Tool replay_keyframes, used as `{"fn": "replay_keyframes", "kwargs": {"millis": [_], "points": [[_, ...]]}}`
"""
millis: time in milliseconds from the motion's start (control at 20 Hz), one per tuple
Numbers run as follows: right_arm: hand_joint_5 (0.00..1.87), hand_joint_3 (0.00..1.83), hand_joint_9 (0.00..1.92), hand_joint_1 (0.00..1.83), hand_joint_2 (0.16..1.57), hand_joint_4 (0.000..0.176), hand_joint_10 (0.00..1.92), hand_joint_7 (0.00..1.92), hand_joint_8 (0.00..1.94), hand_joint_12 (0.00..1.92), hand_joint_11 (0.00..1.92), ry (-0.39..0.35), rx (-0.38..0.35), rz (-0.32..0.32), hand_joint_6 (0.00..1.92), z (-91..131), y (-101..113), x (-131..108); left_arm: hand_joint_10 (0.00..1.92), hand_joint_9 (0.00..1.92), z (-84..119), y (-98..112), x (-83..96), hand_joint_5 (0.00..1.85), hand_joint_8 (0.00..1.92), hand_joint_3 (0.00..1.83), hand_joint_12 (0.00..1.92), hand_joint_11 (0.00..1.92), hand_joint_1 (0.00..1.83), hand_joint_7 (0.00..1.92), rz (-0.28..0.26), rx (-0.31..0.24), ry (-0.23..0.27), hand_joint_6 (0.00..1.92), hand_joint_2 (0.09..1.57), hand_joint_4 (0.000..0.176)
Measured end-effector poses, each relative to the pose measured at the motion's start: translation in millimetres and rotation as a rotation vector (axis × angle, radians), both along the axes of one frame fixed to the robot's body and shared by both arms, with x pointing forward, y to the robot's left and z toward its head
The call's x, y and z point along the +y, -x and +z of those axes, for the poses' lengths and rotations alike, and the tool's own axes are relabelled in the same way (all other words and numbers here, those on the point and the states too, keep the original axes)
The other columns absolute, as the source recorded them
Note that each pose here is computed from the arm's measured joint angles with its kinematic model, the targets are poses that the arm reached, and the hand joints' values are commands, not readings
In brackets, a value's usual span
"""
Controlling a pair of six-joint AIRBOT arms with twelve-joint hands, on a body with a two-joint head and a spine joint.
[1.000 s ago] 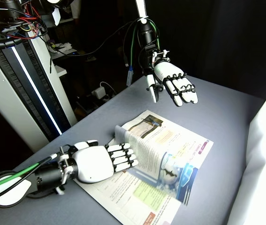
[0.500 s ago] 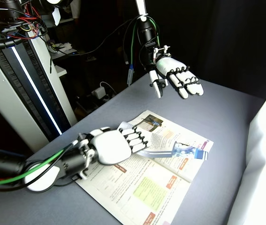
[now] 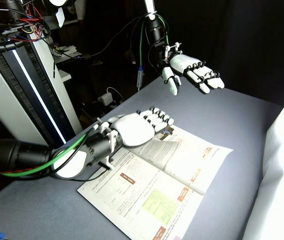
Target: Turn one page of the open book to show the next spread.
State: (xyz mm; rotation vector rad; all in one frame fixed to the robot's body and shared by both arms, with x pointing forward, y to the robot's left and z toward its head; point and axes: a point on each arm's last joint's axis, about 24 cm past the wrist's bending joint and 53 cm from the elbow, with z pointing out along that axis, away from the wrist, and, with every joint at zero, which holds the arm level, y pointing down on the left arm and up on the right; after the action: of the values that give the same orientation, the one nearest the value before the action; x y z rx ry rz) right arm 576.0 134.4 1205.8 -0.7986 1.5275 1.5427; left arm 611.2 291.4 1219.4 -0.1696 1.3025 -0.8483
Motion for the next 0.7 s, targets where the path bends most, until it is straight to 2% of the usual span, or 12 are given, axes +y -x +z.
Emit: {"fn": "replay_keyframes", "kwargs": {"millis": [50, 100, 200, 250, 300, 350, 450, 500, 550, 600, 650, 700], "points": [[0.09, 0.00, 0.05, 0.00, 1.28, 0.000, 0.01, 0.05, 0.00, 0.03, 0.02, -0.022, -0.005, 0.005, 0.01, 9, -1, 0, 0.00, 0.01, 1, 0, 6.8, 0.14, 0.01, 0.00, 0.44, 0.00, 0.00, 0.03, 0.023, -0.004, 0.005, 0.01, 1.45, 0.027], [0.19, 0.00, 0.13, 0.00, 1.30, 0.000, 0.01, 0.14, 0.00, 0.38, 0.00, -0.042, -0.013, 0.009, 0.01, 18, -3, 1, 0.00, 0.01, 0, 0, 13.9, 0.14, 0.00, 0.00, 0.37, 0.00, 0.00, 0.03, 0.048, -0.004, 0.010, 0.00, 1.45, 0.044], [0.11, 0.00, 0.02, 0.00, 1.31, 0.000, 0.00, 0.04, 0.01, 0.26, 0.00, -0.063, -0.015, 0.007, 0.00, 24, -6, 4, 0.01, 0.03, 2, 2, 19.2, 0.14, 0.00, 0.01, 0.33, 0.00, 0.00, 0.04, 0.069, -0.010, 0.013, 0.00, 1.48, 0.014], [0.24, 0.00, 0.17, 0.05, 1.30, 0.000, 0.12, 0.21, 0.05, 0.71, 0.00, -0.071, -0.017, 0.014, 0.05, 26, -4, 8, 0.00, 0.02, 4, 3, 20.4, 0.14, 0.00, 0.00, 0.34, 0.00, 0.00, 0.04, 0.070, -0.018, 0.013, 0.00, 1.48, 0.017], [0.24, 0.00, 0.17, 0.05, 1.30, 0.000, 0.12, 0.21, 0.05, 0.71, 0.00, -0.085, -0.022, 0.030, 0.05, 31, 0, 11, 0.00, 0.02, 5, 4, 21.4, 0.14, 0.00, 0.00, 0.34, 0.00, 0.00, 0.04, 0.072, -0.025, 0.013, 0.00, 1.48, 0.017], [0.26, 0.00, 0.24, 0.01, 1.32, 0.000, 0.19, 0.30, 0.07, 0.99, 0.00, -0.099, -0.034, 0.043, 0.05, 38, 3, 13, 0.00, 0.02, 5, 4, 23.1, 0.14, 0.00, 0.00, 0.38, 0.00, 0.00, 0.04, 0.079, -0.025, 0.016, 0.00, 1.50, 0.009], [0.40, 0.00, 0.25, 0.11, 1.28, 0.000, 0.61, 0.45, 0.04, 1.37, 0.00, -0.155, -0.055, 0.064, 0.06, 61, 7, 15, 0.02, 0.09, 6, 4, 27.6, 0.31, 0.02, 0.00, 0.51, 0.00, 0.05, 0.15, 0.094, -0.032, 0.020, 0.04, 1.51, 0.017], [0.43, 0.00, 0.23, 0.14, 1.25, 0.000, 0.80, 0.47, 0.03, 1.57, 0.00, -0.181, -0.062, 0.070, 0.09, 71, 8, 15, 0.04, 0.15, 7, 4, 29.0, 0.39, 0.02, 0.00, 0.66, 0.00, 0.17, 0.23, 0.100, -0.032, 0.022, 0.05, 1.51, 0.000], [0.38, 0.00, 0.10, 0.05, 1.24, 0.000, 0.97, 0.40, 0.01, 1.71, 0.00, -0.189, -0.077, 0.072, 0.07, 75, 9, 16, 0.02, 0.13, 7, 4, 29.0, 0.38, 0.01, 0.00, 0.52, 0.00, 0.21, 0.21, 0.100, -0.032, 0.022, 0.03, 1.52, 0.030], [0.22, 0.00, 0.02, 0.01, 1.20, 0.000, 0.69, 0.21, 0.00, 1.39, 0.00, -0.193, -0.085, 0.074, 0.04, 77, 11, 16, 0.02, 0.15, 6, 4, 27.8, 0.40, 0.01, 0.00, 0.57, 0.00, 0.34, 0.22, 0.095, -0.031, 0.020, 0.02, 1.52, 0.000], [0.16, 0.00, 0.02, 0.00, 1.19, 0.000, 0.53, 0.12, 0.00, 1.22, 0.00, -0.189, -0.102, 0.078, 0.02, 76, 14, 16, 0.01, 0.13, 6, 5, 26.5, 0.39, 0.00, 0.00, 0.53, 0.00, 0.35, 0.21, 0.090, -0.032, 0.018, 0.01, 1.52, 0.020], [0.08, 0.00, 0.00, 0.00, 1.18, 0.000, 0.11, 0.02, 0.00, 0.62, 0.00, -0.191, -0.107, 0.082, 0.00, 77, 16, 15, 0.01, 0.17, 7, 5, 25.8, 0.41, 0.01, 0.00, 0.65, 0.00, 0.28, 0.24, 0.086, -0.033, 0.018, 0.01, 1.48, 0.010]]}}
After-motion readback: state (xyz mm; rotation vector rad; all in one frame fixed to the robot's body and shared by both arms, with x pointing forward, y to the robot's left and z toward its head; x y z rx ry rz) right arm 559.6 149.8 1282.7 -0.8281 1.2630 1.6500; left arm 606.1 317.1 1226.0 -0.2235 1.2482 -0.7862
